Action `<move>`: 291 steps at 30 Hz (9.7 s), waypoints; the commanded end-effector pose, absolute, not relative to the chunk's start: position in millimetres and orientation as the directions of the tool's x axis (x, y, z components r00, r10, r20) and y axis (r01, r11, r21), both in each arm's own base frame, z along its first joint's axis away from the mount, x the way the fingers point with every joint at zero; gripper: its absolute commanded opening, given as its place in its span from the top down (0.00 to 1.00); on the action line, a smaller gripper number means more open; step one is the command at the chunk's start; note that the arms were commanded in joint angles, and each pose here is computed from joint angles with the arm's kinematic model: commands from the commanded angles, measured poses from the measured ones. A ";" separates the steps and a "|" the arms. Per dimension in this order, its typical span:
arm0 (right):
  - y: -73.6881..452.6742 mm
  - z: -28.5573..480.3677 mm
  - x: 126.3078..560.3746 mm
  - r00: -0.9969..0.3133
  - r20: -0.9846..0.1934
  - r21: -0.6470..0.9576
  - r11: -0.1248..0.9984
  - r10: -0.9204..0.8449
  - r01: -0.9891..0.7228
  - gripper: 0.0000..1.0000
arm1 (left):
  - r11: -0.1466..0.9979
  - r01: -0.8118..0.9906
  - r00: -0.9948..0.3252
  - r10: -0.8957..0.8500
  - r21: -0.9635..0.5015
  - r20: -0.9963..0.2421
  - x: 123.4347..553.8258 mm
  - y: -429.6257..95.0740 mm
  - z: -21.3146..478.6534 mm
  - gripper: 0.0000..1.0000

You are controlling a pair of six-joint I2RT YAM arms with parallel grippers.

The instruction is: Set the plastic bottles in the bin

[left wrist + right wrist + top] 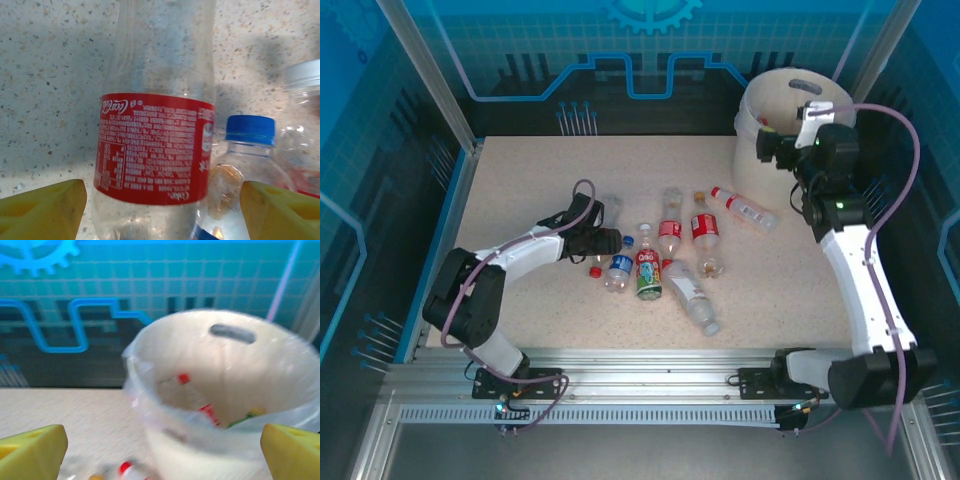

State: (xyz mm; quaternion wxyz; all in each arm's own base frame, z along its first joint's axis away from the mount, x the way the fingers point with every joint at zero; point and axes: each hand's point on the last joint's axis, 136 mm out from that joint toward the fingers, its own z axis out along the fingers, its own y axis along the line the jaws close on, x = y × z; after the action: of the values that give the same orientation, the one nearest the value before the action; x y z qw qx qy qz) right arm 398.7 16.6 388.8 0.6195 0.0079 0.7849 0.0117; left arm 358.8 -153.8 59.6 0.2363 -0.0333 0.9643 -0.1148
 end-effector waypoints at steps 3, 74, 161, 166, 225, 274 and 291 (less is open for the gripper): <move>60.9 357.6 362.8 -0.346 -0.928 0.208 0.961 0.135 -0.183 0.00 | 0.969 0.004 -0.878 -0.114 -0.246 -0.466 376.0 -158.8 56.2 0.19; 251.8 254.9 408.2 -0.711 -0.652 0.695 0.582 0.264 -0.421 0.50 | 0.679 0.512 -0.669 -0.069 -0.526 -0.740 330.7 -287.4 227.7 0.40; -56.4 325.4 545.7 -0.381 -0.894 -0.329 0.922 -0.234 0.204 0.34 | 0.879 0.145 -0.794 -0.171 -0.455 -0.583 300.7 -193.5 124.1 0.02; -57.9 333.3 544.8 -0.382 -0.895 -0.325 0.922 -0.229 0.209 0.23 | 0.887 0.140 -0.801 -0.159 -0.439 -0.577 300.5 -191.2 118.9 0.01; 112.1 290.2 324.0 -0.624 -0.754 0.450 0.853 0.204 -0.265 0.01 | 0.969 0.099 -0.906 -0.007 -0.228 -0.423 305.7 -182.1 52.2 0.37; 319.8 218.4 337.1 -0.877 -0.479 0.786 0.424 -0.042 -0.450 0.45 | 0.700 0.615 -0.478 -0.036 -0.364 -0.878 325.4 -267.7 205.9 0.30; 196.5 361.3 422.2 -0.521 -0.853 0.342 0.791 0.035 -0.506 0.51 | 0.778 0.483 -0.595 -0.045 -0.401 -0.802 300.0 -234.0 175.0 0.01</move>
State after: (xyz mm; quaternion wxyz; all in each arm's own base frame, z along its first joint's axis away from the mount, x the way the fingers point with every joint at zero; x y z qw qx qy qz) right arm 414.5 236.2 318.2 0.3963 -0.1427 0.8319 0.3614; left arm 306.7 -244.6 204.4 0.4660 0.1547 0.8060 -0.3307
